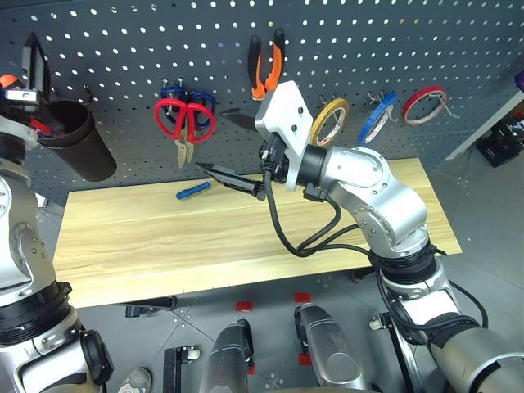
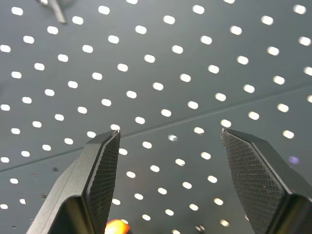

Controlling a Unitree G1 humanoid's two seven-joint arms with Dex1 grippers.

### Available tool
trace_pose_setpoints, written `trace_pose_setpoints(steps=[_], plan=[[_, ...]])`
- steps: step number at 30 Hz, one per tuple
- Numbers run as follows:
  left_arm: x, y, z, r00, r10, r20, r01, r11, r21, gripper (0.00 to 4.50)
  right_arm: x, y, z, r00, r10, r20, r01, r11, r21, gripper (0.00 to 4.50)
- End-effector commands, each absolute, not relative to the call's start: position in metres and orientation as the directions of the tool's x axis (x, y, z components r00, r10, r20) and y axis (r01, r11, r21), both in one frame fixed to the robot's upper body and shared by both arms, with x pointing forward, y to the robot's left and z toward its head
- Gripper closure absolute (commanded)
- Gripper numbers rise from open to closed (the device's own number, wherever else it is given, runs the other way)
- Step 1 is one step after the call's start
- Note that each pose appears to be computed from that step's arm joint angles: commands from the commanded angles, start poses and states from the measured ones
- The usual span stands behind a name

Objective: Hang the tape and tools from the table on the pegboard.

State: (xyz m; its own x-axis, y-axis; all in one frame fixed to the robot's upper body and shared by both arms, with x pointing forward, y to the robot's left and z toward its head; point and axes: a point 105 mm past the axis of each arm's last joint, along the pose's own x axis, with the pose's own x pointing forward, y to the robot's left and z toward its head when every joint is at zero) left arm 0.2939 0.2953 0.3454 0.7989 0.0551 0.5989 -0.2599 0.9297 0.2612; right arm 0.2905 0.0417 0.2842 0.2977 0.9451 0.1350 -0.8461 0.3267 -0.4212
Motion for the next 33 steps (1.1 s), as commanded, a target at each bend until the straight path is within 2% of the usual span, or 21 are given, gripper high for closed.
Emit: trace_pose_setpoints(steps=[1,8,12,18,20,23,31,33], plan=[[0.289,0.279,0.344,0.806,-0.012,0.592,-0.203,0.933,0.296,1.01,0.285,0.04,0.291,0.277,0.945,0.171,-0.836,0.325,-0.443,0.0],[0.293,0.24,0.314,0.865,-0.18,0.469,0.032,0.951,0.307,1.01,0.281,0.038,0.287,0.269,0.948,0.169,-0.844,0.316,-0.433,0.0],[0.29,0.218,0.27,0.906,-0.315,0.283,0.238,0.932,0.273,1.01,0.279,0.033,0.281,0.268,0.95,0.16,-0.855,0.311,-0.414,0.0],[0.288,0.228,0.223,0.955,-0.274,0.111,0.243,0.942,0.232,1.01,0.279,0.025,0.272,0.284,0.949,0.134,-0.864,0.314,-0.393,0.0],[0.289,0.232,0.196,0.966,-0.258,0.015,0.249,0.946,0.206,1.01,0.278,0.022,0.265,0.292,0.951,0.105,-0.87,0.309,-0.384,0.0],[0.292,0.239,0.166,0.967,-0.235,-0.097,0.248,0.955,0.16,1.62,0.278,0.021,0.246,0.306,0.952,0.026,-0.884,0.294,-0.365,0.0],[0.323,0.247,0.133,0.954,-0.185,-0.237,0.232,0.954,0.191,4.15,0.274,0.024,0.225,0.345,0.937,-0.051,-0.899,0.315,-0.305,0.0],[0.329,0.249,0.13,0.952,-0.173,-0.253,0.227,0.952,0.203,4.15,0.272,0.025,0.223,0.344,0.937,-0.058,-0.902,0.313,-0.298,0.0]])
